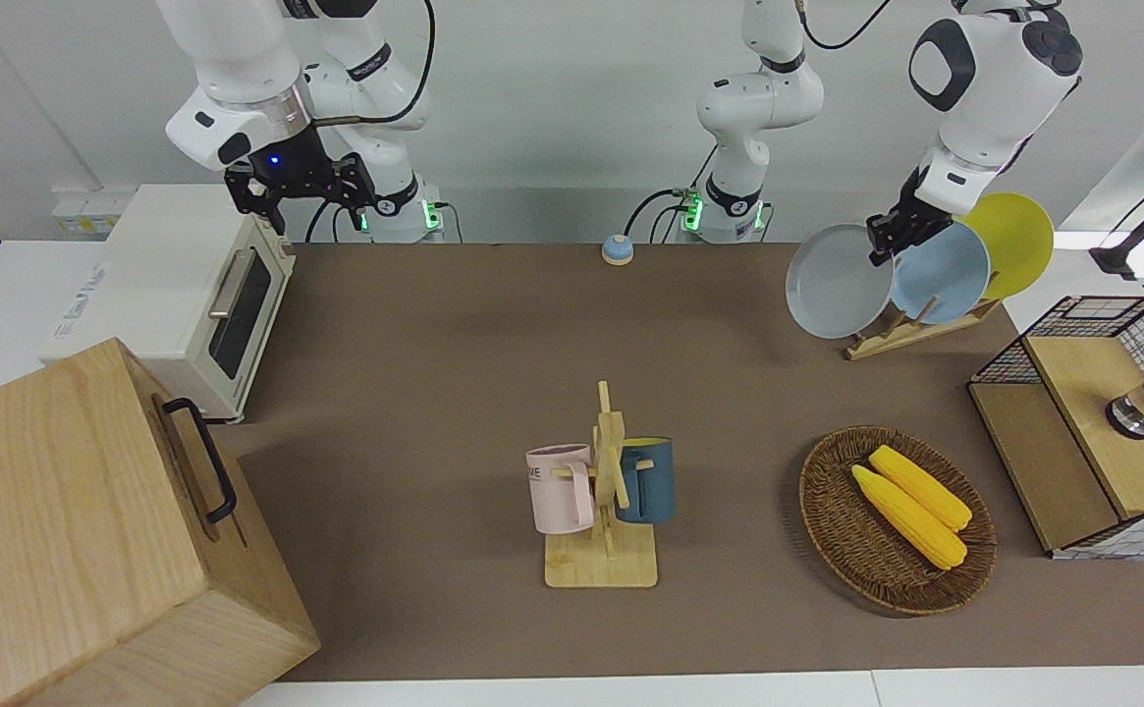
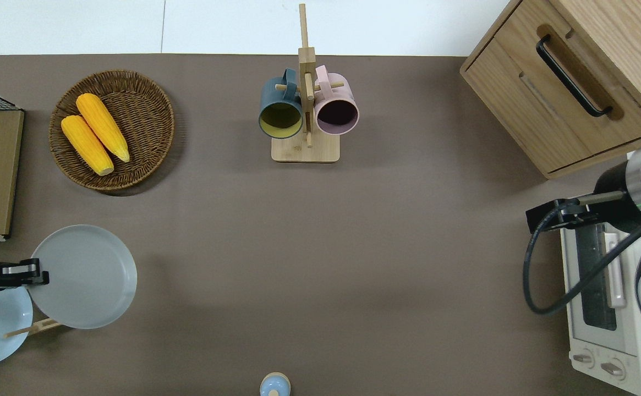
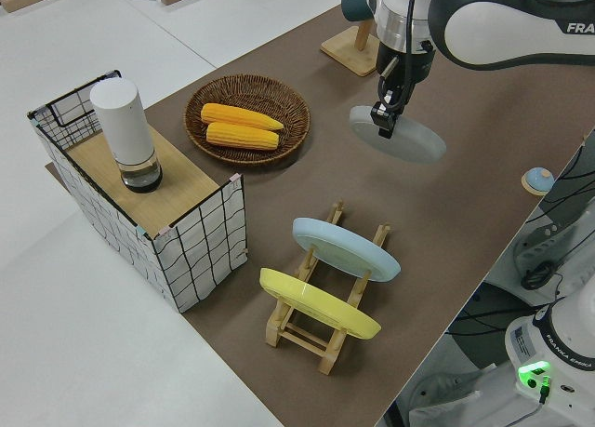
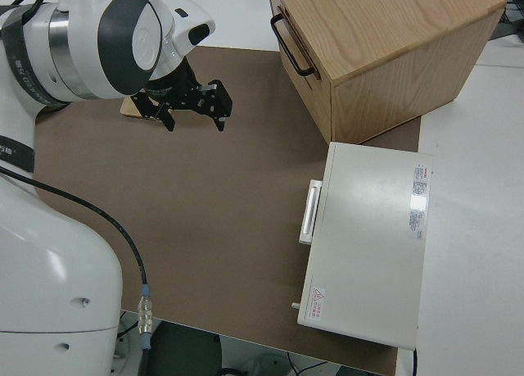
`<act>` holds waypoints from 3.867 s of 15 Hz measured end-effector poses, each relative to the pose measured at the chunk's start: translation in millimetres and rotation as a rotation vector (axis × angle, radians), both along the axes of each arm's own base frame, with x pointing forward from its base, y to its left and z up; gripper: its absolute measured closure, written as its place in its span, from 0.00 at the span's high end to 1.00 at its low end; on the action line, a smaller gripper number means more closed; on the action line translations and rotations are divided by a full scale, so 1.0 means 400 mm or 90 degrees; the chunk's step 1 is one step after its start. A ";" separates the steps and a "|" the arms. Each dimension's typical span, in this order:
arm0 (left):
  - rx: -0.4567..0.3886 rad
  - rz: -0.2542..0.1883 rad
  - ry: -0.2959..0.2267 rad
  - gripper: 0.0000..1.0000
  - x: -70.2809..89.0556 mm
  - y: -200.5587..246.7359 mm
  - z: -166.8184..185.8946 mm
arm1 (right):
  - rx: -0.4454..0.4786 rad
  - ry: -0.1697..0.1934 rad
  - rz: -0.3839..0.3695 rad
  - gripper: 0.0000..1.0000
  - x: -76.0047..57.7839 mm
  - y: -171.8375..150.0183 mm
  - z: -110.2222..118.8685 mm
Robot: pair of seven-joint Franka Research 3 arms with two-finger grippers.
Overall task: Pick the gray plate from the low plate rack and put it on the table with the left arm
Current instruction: 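Lift the gray plate out of the rack with the left gripper, then move the plate away from the rack and lower it onto the table, then open the left gripper and withdraw it from the plate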
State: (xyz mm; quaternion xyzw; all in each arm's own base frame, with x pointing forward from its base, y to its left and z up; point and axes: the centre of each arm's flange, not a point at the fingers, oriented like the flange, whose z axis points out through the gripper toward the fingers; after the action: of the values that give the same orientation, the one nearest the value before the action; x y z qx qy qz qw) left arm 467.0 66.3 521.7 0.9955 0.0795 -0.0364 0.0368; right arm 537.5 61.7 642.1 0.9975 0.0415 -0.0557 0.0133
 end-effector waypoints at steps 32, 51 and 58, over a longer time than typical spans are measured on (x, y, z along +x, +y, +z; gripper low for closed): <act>-0.241 -0.152 -0.021 0.40 0.048 -0.103 -0.424 | 0.000 0.000 0.000 0.99 0.000 0.000 0.000; -0.115 -0.111 -0.021 0.99 0.147 -0.092 -0.097 | 0.000 0.000 0.000 0.99 0.000 0.000 0.000; -0.001 -0.128 -0.019 1.00 0.167 -0.149 0.103 | 0.000 0.000 0.000 0.99 0.000 0.000 0.000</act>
State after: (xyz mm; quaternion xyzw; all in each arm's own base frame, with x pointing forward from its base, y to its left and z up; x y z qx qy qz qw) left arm 533.9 6.7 563.0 0.9988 -0.0216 -0.0248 0.0353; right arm 537.5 61.7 642.1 0.9975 0.0415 -0.0557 0.0133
